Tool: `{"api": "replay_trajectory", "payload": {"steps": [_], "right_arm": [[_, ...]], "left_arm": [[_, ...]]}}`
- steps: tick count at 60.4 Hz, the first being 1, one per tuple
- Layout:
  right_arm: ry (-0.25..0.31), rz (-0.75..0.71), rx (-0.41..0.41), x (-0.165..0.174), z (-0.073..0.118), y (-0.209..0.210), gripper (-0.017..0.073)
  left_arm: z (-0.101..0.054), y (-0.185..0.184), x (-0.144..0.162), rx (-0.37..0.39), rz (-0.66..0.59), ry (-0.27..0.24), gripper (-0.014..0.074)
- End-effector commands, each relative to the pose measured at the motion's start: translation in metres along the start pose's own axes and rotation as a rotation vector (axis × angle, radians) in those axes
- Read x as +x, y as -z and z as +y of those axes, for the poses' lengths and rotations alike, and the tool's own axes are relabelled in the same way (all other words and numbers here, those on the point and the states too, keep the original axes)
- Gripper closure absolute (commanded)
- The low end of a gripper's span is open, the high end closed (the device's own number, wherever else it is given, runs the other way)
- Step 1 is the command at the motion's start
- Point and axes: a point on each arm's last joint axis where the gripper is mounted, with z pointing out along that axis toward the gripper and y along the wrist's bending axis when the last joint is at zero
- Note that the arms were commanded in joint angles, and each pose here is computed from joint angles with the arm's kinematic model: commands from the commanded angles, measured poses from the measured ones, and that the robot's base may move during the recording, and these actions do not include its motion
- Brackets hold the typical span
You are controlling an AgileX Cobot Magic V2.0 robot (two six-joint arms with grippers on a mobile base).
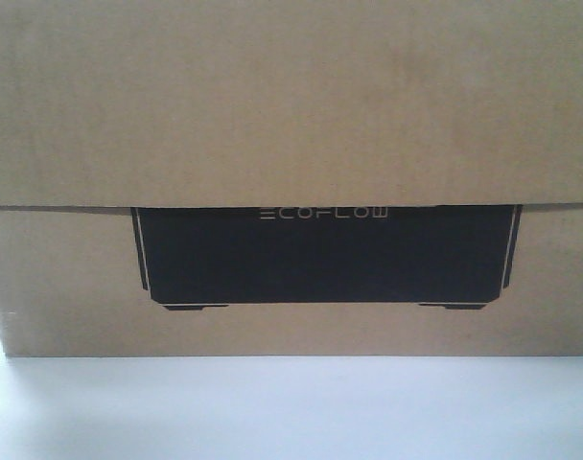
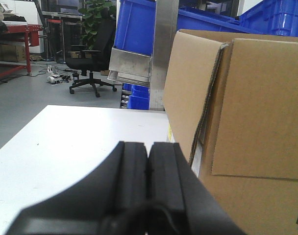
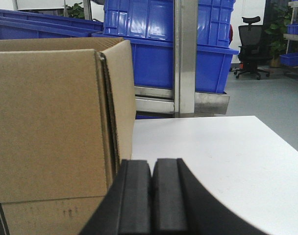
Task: Grab box from left shelf to table start
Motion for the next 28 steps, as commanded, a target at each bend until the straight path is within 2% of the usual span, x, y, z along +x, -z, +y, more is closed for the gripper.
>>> {"api": "replay_trajectory", "payload": {"steps": [1,28], "right_arm": [[0.016,-0.101,0.002,-0.0096,0.0001,0.0008,0.0541],[0.016,-0.101,0.002,-0.0096,0.0001,0.0008,0.0541]], "left_arm": [[0.0007,0.0011,0.0014,-0.011,-0.069,0.005,0.0676],[0.0007,0.0011,0.0014,-0.011,-0.069,0.005,0.0676]]}}
